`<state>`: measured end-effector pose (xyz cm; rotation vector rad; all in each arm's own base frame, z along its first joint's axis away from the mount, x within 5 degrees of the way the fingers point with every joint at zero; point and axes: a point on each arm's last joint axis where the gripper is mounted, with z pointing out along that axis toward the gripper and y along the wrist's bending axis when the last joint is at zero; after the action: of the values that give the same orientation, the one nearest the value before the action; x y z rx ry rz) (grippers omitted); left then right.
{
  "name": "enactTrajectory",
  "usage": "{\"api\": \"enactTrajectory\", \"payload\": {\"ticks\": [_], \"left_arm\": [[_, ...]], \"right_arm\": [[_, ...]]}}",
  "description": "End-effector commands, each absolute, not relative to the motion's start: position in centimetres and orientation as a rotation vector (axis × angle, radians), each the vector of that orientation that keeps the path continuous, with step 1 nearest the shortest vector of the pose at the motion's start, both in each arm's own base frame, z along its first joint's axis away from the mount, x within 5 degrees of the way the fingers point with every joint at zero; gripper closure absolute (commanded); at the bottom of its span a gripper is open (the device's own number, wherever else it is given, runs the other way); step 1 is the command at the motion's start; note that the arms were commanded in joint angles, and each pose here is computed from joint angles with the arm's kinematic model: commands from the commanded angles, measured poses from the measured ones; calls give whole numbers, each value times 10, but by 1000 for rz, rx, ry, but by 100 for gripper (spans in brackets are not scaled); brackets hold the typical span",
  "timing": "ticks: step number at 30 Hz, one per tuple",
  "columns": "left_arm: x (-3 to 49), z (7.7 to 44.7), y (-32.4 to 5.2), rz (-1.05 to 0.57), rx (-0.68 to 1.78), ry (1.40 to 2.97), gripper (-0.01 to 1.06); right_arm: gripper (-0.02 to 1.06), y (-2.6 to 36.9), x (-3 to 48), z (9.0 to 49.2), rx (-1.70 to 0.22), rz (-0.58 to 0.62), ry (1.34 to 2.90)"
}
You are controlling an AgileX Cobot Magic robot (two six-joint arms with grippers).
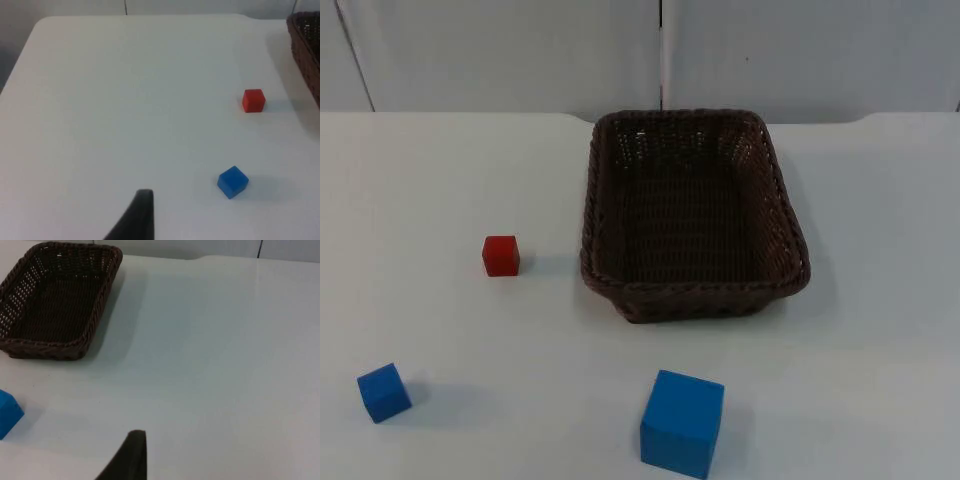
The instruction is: Pick up the basket with the left hand and place the largest block into the basket with the right hand.
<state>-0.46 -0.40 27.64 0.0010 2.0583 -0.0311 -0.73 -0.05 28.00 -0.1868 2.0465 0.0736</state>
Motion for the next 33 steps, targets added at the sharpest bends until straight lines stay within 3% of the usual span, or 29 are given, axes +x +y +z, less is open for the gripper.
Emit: {"api": "enactTrajectory", "payload": {"ticks": [1, 33], "left_arm": [[-2, 275, -5, -46, -1, 2079, 0], [34, 303, -16, -214, 23, 2111, 0]], "right_arm": [[0, -1, -7, 280, -174, 70, 2040], [0, -1, -7, 280, -174, 70, 2040]]}}
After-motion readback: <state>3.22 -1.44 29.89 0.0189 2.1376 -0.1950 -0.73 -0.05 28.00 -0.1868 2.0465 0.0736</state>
